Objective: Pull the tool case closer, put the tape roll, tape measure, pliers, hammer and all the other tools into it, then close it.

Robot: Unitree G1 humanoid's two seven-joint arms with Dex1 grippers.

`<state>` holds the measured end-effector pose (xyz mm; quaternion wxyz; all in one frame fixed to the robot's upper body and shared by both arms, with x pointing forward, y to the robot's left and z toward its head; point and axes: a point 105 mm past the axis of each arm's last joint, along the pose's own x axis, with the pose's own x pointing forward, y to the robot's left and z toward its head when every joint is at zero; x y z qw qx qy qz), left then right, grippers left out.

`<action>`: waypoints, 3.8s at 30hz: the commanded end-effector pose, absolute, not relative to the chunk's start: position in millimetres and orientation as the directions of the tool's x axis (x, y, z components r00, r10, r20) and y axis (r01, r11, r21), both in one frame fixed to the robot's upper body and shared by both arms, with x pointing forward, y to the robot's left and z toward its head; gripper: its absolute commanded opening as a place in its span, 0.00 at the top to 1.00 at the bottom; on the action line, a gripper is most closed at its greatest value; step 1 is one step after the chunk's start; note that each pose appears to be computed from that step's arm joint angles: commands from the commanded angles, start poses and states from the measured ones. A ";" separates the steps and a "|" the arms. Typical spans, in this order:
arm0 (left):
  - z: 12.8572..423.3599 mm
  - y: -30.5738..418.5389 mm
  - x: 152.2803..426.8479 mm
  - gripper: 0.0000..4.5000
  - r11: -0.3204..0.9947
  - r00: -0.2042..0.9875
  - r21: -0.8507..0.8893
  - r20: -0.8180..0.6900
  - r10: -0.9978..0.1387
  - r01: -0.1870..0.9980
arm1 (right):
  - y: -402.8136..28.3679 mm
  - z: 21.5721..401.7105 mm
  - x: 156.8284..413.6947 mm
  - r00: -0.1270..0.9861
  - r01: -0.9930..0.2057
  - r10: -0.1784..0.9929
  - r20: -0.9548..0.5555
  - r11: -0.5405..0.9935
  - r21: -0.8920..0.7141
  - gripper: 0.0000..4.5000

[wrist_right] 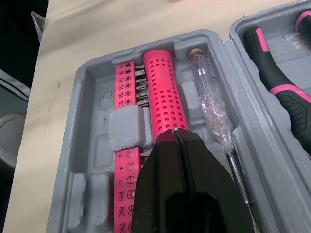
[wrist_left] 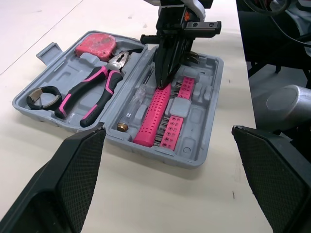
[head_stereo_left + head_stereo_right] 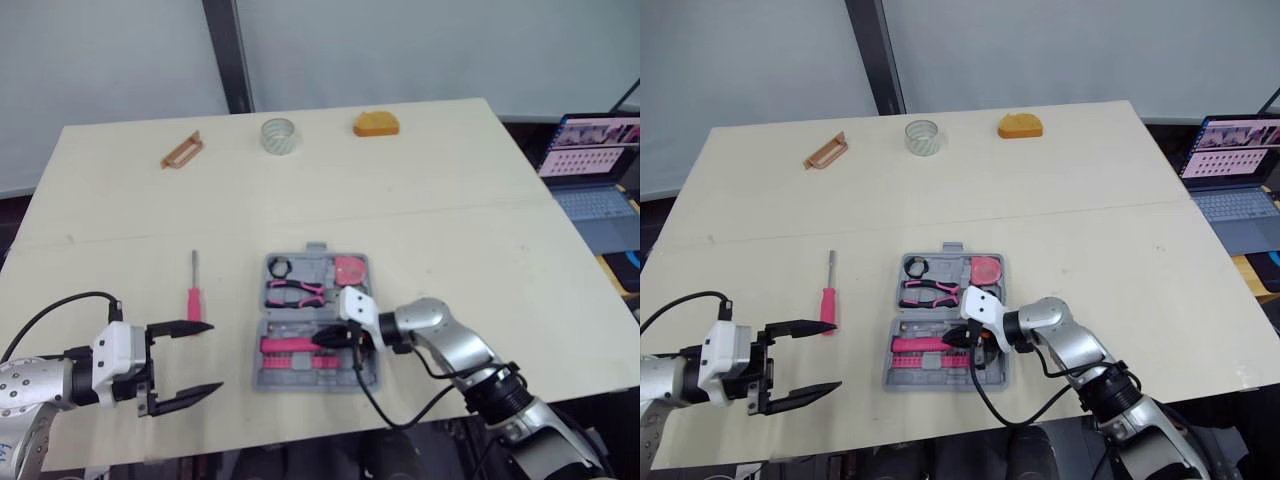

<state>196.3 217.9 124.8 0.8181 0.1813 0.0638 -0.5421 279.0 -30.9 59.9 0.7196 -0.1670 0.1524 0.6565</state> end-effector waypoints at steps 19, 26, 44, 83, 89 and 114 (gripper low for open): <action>133.9 217.9 195.0 0.00 0.339 0.407 0.256 -0.293 -0.865 0.905 | -49.3 7.5 270.9 0.104 -0.986 0.822 -0.560 0.157 0.047 0.99; 134.2 218.2 195.3 0.00 0.339 0.407 0.257 -0.293 -0.865 0.905 | -56.3 -5.7 269.8 0.108 -0.981 0.798 -0.593 0.183 0.067 0.99; 135.9 217.8 196.2 0.00 0.338 0.409 0.266 -0.292 -0.864 0.903 | -66.3 -31.4 259.8 0.094 -0.974 0.771 -0.629 0.201 0.102 0.99; 131.2 216.6 198.6 0.00 0.358 0.416 0.238 -0.273 -0.867 0.903 | -51.9 16.8 270.8 0.209 -0.977 0.873 -0.440 0.206 -0.056 0.99; 129.1 209.5 202.9 0.00 0.355 0.404 0.219 -0.244 -0.882 0.909 | -38.3 89.1 267.9 0.196 -0.975 0.942 -0.272 0.157 -0.159 0.99; 91.4 234.4 149.9 0.00 0.465 0.463 0.088 -0.364 -0.808 0.881 | -162.6 77.3 188.5 0.190 -0.972 0.834 -0.517 0.233 0.019 0.01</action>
